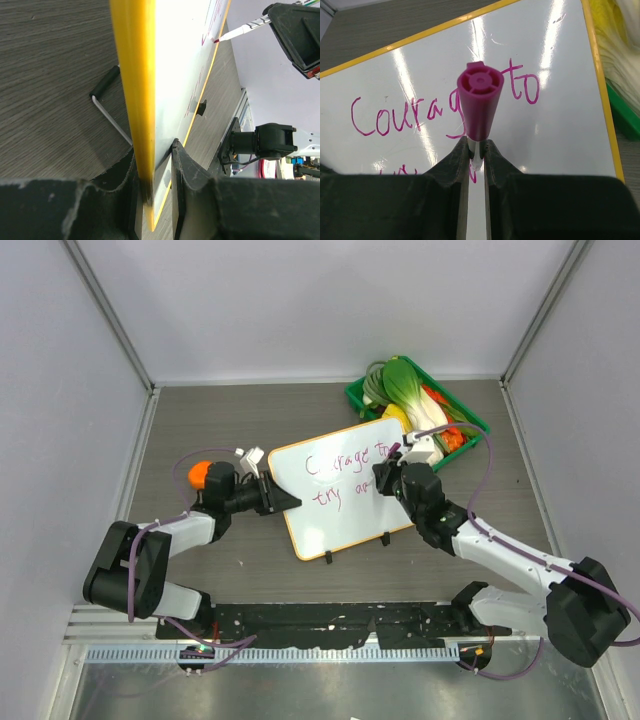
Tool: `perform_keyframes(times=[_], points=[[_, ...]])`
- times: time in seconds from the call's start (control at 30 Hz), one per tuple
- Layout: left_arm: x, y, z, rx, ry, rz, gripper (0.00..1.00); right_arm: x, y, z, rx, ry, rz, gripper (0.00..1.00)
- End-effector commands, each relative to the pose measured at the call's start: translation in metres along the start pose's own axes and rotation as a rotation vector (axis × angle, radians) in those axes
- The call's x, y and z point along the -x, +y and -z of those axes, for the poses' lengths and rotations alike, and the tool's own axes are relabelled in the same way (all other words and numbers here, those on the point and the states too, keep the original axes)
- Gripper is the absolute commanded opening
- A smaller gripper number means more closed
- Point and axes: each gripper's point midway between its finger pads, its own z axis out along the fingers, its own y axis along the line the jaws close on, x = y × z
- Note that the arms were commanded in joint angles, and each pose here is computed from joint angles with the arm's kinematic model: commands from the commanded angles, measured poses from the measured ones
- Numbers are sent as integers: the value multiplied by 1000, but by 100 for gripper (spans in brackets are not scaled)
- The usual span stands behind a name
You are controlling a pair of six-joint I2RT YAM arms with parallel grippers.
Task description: Write a sentence on the whiteboard
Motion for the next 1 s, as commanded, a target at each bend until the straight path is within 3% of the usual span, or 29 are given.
perform_keyframes(times=[0.0,0.6,0.97], points=[[-21,56,3,237,25,-23,0,-12,-11,7,-24,34,24,1],[-21,56,3,239,25,-25,0,-35,-14,20,17,92,32,1],[-21,57,3,241,25,-20,0,-6,12,10,90,23,-58,1]])
